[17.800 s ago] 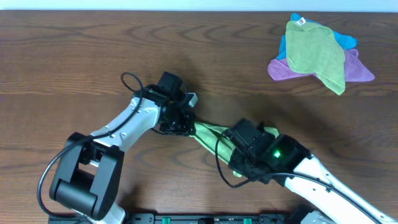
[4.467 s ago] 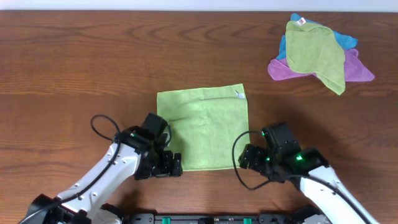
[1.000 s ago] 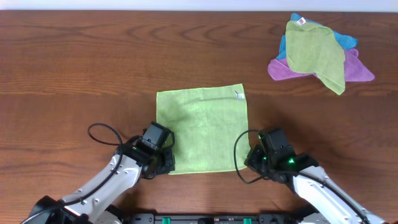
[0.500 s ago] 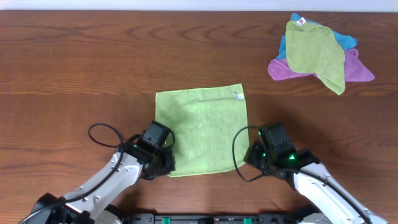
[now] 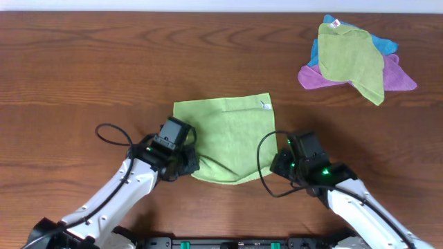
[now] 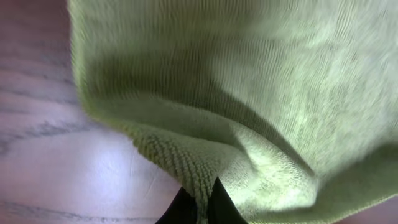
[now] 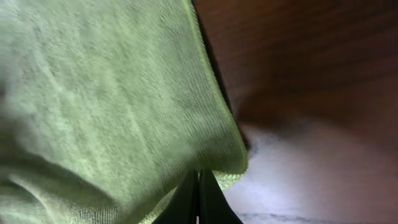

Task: Fold the cloth
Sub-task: 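Lift the near corners and fold them forward onto the far edge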

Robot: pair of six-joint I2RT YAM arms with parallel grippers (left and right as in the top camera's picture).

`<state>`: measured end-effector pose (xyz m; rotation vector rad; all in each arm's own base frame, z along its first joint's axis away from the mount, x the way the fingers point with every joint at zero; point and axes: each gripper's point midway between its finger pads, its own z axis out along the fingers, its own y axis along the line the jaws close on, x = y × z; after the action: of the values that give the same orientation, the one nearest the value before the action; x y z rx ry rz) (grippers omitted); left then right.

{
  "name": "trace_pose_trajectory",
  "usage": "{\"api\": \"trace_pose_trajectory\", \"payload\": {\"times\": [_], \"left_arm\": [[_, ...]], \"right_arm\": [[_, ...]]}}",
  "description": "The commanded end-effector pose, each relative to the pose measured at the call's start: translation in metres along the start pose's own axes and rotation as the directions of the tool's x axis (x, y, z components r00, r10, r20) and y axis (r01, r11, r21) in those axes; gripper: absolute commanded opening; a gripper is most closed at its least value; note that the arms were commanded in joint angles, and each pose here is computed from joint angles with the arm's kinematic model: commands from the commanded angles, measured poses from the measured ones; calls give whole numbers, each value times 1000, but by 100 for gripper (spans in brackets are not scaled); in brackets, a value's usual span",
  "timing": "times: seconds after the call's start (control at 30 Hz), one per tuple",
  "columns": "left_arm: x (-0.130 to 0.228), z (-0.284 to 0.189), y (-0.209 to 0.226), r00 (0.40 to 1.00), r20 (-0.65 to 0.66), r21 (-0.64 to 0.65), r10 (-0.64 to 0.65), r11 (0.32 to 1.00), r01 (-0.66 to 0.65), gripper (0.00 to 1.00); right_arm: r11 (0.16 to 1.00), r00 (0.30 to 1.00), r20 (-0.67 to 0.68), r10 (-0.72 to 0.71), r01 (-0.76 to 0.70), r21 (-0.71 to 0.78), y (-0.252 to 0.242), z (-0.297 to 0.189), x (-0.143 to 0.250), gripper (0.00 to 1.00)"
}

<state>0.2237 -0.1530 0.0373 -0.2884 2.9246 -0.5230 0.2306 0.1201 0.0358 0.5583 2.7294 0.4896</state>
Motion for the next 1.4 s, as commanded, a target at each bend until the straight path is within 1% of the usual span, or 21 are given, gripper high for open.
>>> {"api": "trace_pose_trajectory", "payload": {"times": [0.0, 0.23, 0.37, 0.47, 0.7, 0.87, 1.0, 1.07, 1.2, 1.37], "left_arm": [[-12, -4, 5, 999, 27, -16, -31, 999, 32, 6], [-20, -5, 9, 997, 65, -40, -31, 999, 33, 6], [-28, -5, 5, 995, 95, -22, -25, 999, 27, 6], [-37, -6, 4, 990, 139, -25, -19, 999, 22, 6], [-54, -10, 0, 976, 217, -19, -8, 1000, 13, 6], [-68, -13, 5, 958, 288, -60, -4, 998, 22, 7], [-80, -12, -2, 944, 330, -43, 18, 999, -4, 8], [-84, -6, -2, 942, 334, -44, 20, 999, -6, 10], [-83, 10, -6, 954, 300, -22, 19, 1000, -13, 10], [-84, 18, 1, 957, 291, -45, 13, 999, 0, 12]], "right_arm": [[998, 997, 40, -62, 63, -17, 13, -6, -12, 1], [992, 986, 126, -113, 118, -33, 29, -16, -35, 1], [987, 977, 162, -142, 151, -48, 36, -17, -43, 1], [977, 962, 201, -187, 203, -63, 44, -18, -51, 2], [962, 915, 318, -248, 272, -33, 52, -22, -75, 1], [959, 900, 354, -255, 283, -29, 56, -20, -84, 1], [954, 893, 360, -270, 298, -26, 58, -15, -87, 1], [952, 890, 362, -278, 306, -23, 59, -10, -89, 1], [950, 888, 363, -284, 312, -21, 60, -3, -91, 1], [944, 874, 389, -292, 328, -28, 66, -1, -97, 1]]}}
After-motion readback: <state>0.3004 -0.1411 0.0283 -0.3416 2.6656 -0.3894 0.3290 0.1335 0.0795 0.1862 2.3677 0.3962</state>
